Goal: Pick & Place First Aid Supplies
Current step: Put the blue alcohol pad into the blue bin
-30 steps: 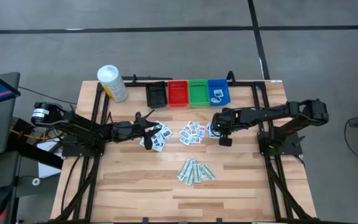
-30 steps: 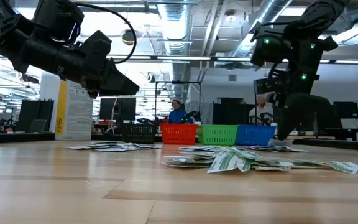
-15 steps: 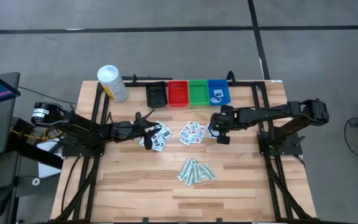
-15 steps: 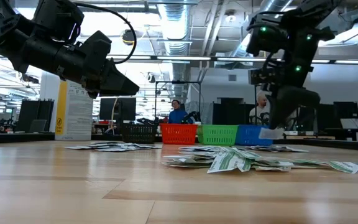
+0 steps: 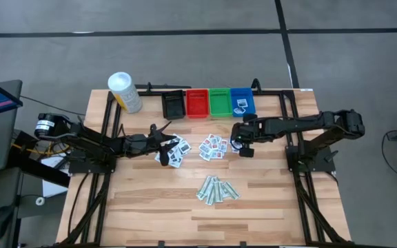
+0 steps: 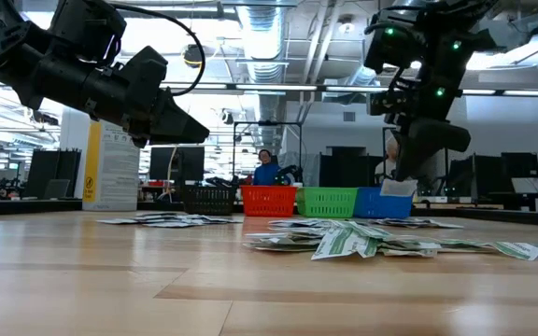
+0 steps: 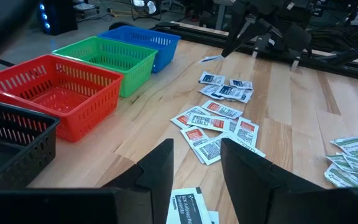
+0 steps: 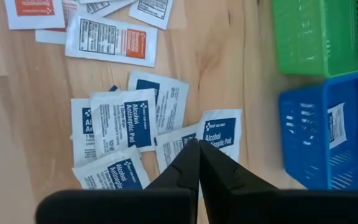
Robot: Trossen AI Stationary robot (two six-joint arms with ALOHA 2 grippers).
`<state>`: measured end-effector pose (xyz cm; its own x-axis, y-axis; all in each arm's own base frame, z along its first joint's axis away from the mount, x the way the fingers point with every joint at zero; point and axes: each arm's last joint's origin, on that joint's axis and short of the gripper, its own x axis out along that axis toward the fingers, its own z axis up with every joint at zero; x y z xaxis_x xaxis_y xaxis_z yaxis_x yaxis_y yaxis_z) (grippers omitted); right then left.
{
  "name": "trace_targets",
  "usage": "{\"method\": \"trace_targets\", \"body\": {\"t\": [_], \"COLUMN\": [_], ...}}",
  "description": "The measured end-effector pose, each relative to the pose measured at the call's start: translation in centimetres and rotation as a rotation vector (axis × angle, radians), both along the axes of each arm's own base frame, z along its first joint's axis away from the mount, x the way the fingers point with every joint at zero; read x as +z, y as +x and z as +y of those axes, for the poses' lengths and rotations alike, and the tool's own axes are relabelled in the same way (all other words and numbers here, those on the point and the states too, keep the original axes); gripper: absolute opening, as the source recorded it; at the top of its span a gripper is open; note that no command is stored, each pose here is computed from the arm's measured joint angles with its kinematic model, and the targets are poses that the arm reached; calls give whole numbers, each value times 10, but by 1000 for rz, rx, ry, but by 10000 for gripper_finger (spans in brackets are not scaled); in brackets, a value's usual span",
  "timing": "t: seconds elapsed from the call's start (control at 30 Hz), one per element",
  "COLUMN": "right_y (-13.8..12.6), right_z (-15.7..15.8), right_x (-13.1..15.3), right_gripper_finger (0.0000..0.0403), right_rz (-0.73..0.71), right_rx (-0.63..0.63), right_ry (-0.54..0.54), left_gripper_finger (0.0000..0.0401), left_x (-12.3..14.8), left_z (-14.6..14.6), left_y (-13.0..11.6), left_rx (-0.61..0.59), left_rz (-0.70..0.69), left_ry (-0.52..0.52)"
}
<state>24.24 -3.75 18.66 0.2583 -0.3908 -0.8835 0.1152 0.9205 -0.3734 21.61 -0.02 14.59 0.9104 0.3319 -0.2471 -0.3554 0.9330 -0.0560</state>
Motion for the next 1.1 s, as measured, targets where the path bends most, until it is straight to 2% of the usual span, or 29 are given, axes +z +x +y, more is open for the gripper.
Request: {"method": "trace_targets", "body": {"t": [0.5, 1.1], "right_y": [7, 2], "right_z": [-3, -35], "right_x": [16, 20], "right_gripper_finger": [0, 0], "right_rz": [0, 20], "right_rx": [37, -13], "right_ry": [-48, -73], "left_gripper_finger": [134, 134], "left_x": [0, 0], "left_z": [0, 0], "left_y": [0, 0], "left_rx": [0, 0], "left_rz": [0, 0], "left_ry": [0, 0]}}
